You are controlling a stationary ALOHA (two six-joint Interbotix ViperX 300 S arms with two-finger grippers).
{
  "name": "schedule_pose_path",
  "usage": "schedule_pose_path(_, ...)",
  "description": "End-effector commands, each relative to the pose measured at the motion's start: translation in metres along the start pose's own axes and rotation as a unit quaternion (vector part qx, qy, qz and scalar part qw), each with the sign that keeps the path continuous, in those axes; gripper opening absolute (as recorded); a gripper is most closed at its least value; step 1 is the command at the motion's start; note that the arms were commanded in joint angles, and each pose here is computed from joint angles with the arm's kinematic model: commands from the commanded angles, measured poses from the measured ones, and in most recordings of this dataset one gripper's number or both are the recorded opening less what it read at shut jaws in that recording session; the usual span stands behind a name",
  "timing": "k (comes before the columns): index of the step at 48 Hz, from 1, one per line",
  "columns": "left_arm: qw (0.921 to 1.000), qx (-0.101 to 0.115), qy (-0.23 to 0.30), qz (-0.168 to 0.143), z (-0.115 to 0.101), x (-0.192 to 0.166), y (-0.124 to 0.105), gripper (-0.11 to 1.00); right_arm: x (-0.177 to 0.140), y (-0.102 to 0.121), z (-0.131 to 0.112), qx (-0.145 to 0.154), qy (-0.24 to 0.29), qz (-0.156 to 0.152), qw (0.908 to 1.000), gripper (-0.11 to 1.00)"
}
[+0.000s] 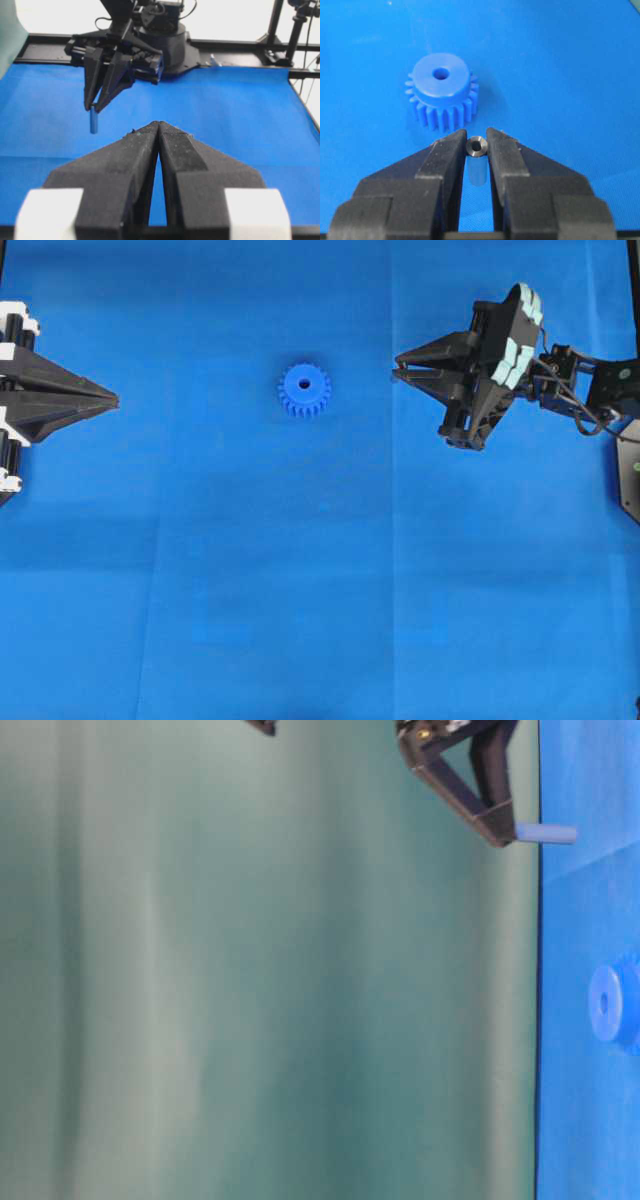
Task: Insert the shaft placed at a random location into the center hole of the small gear at another random location.
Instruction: 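Lift the shaft and carry it left over the blue gear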
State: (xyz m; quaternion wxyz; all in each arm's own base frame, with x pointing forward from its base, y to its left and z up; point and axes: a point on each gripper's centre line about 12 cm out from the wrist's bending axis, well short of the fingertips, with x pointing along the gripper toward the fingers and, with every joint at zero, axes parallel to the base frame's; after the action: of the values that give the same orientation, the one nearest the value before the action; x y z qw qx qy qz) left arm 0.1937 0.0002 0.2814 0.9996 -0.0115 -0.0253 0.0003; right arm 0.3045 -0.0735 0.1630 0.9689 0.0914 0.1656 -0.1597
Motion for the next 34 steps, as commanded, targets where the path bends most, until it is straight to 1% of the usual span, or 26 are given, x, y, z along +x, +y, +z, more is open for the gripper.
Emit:
schedule_pose_path(1,1.0000,0.000,-0.005,0.000,0.004,0.002,0.000,0.02,0.000,0.005,0.015,-0.001,-0.010,0.007,0.9999,0.03)
schedule_pose_path(11,1.0000,0.000,-0.005,0.000,0.004,0.002,0.000,0.02,0.013,0.008,0.024,-0.004,-0.013,0.009,0.9999,0.03)
schedule_pose_path(20,1.0000,0.000,-0.004,0.000,0.003,0.002,0.000,0.02,0.040,0.013,0.038,-0.007,-0.017,0.011,0.9998,0.03)
schedule_pose_path(28,1.0000,0.001,-0.004,0.000,0.003,0.002,0.000,0.02,0.063,0.018,0.048,-0.009,-0.008,0.014,0.9998,0.03)
schedule_pose_path(34,1.0000,-0.001,-0.003,0.001,0.003,0.002,0.000,0.02,0.075,0.022,0.054,-0.010,-0.006,0.017,0.9998,0.03)
